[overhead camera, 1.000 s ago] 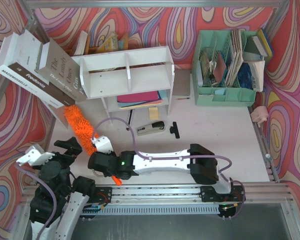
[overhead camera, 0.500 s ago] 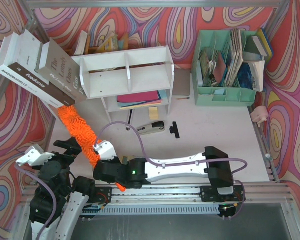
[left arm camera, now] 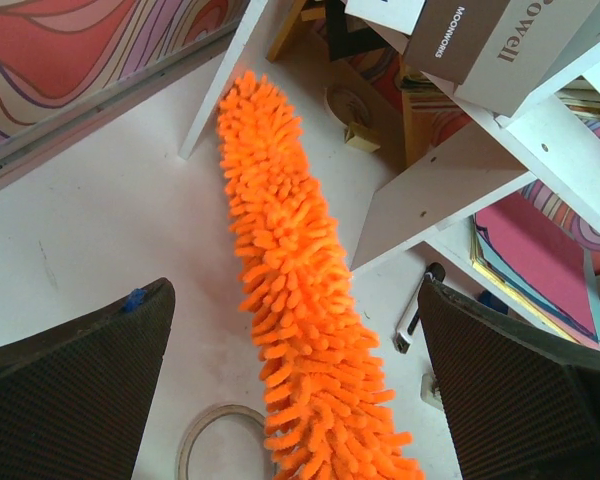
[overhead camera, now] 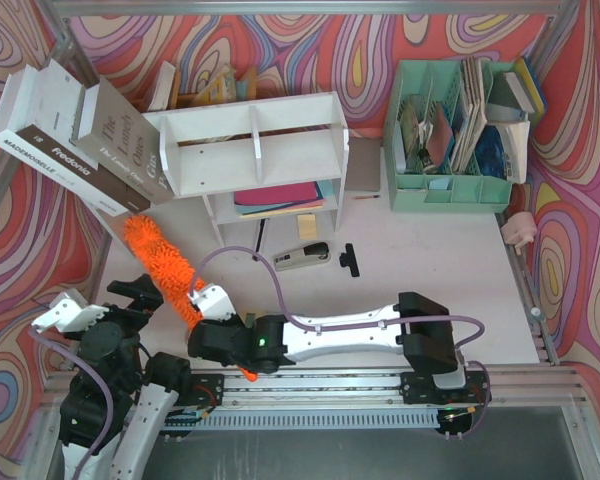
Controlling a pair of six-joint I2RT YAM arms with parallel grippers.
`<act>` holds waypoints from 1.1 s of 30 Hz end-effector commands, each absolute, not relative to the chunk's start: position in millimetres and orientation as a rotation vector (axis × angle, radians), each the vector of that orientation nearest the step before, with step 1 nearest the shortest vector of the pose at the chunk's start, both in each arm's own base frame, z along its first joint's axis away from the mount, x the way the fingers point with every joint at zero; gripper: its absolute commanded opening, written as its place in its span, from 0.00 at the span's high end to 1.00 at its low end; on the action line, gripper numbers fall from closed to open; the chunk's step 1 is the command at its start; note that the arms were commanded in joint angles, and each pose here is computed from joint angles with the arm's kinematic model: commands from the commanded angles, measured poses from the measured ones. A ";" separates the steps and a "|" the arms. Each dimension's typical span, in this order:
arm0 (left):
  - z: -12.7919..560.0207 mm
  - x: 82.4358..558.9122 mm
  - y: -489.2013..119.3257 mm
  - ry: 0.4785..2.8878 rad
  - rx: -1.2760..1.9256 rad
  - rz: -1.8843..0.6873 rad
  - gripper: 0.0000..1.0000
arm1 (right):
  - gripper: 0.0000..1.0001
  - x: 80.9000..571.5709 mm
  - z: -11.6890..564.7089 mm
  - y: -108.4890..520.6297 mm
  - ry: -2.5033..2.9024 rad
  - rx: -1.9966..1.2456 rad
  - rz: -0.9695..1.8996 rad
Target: Dust the bookshelf with a duster
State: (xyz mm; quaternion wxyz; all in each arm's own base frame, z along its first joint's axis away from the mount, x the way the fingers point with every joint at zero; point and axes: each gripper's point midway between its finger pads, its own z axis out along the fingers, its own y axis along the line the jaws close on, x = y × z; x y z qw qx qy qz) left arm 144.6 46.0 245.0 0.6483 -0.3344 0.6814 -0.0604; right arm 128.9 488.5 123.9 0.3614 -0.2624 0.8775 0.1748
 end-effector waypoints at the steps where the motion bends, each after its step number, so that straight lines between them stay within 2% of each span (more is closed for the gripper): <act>1: 249.4 139.8 51.8 1.518 -0.784 -0.127 0.01 | 1.00 138.9 104.7 482.3 2.339 -0.673 0.422; 4: 248.9 140.3 51.8 1.518 -0.785 -0.127 0.02 | 1.00 144.3 97.9 481.3 2.357 -0.669 0.397; 8: 248.1 141.4 51.3 1.519 -0.784 -0.126 0.01 | 1.00 151.5 116.7 486.6 2.296 -0.644 0.427; 11: 247.9 141.2 51.6 1.521 -0.784 -0.123 0.02 | 1.00 161.8 167.5 498.3 2.160 -0.604 0.536; 18: 248.4 140.8 52.1 1.517 -0.786 -0.123 0.02 | 1.00 165.4 212.7 508.6 2.036 -0.582 0.641; 28: 247.8 141.1 51.6 1.519 -0.785 -0.124 0.02 | 1.00 166.0 136.8 510.3 2.189 -0.658 0.530; 33: 248.6 140.9 51.4 1.518 -0.784 -0.127 0.02 | 1.00 180.5 125.8 522.7 2.170 -0.700 0.496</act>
